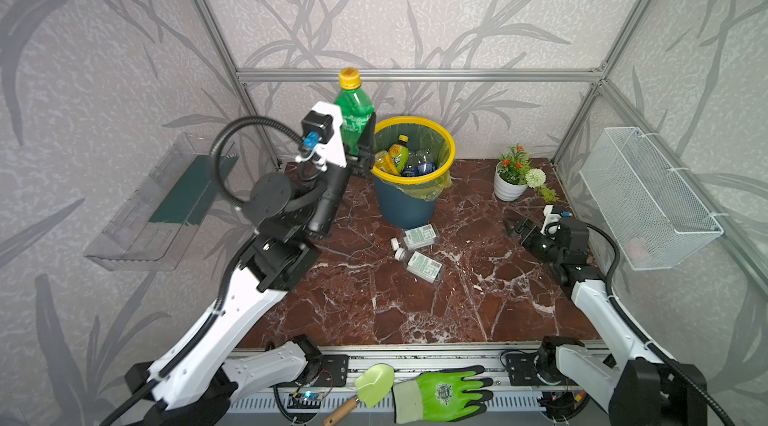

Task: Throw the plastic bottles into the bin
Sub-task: 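Lift the green bottle over the bin with the left gripper and release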

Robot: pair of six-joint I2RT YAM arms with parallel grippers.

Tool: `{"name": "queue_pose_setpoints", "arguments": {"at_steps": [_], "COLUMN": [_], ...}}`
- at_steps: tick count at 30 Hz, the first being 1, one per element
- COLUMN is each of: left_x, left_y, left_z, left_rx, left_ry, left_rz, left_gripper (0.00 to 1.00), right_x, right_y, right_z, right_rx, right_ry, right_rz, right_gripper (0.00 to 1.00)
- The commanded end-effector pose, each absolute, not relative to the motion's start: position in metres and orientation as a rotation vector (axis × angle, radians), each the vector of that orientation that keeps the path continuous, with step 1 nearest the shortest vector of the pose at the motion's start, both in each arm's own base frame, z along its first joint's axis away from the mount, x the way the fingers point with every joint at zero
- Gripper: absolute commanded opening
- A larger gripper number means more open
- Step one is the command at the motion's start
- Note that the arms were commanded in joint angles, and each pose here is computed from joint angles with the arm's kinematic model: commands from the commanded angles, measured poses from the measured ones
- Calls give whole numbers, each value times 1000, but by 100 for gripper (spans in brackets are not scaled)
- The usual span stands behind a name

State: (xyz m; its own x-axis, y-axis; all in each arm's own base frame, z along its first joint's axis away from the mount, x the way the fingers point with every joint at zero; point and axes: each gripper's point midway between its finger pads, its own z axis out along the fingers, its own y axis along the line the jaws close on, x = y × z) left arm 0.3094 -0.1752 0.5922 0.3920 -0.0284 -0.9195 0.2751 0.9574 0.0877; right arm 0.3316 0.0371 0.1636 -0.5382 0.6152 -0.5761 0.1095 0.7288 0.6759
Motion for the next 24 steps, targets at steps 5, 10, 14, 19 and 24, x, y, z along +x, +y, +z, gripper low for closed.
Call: {"name": "queue_pose_setpoints", "arguments": {"at_steps": [5,10,14,19,24], "left_x": [441,428,395,363,358], "left_y": [-260,-254,-240,-227,-224], "left_z": [477,506,536,538,502], "left_rx": [325,300,335,357,376], "left_ry": [1501,1430,1338,1314,1388], "left_rz": [-236,-275,-290,-333,-325], "left_gripper": [80,99,99,99,99], "right_x": [331,327,328,332,335], "right_y": [37,36,34,37,39], "right_z": [181,184,181,177,173], "right_rx": [515,485,489,501,502], "right_ry": [2036,2039,2039,2046,2056], "right_rz": [727,693,686,721,731], "right_gripper": [97,97,98,98,98]}}
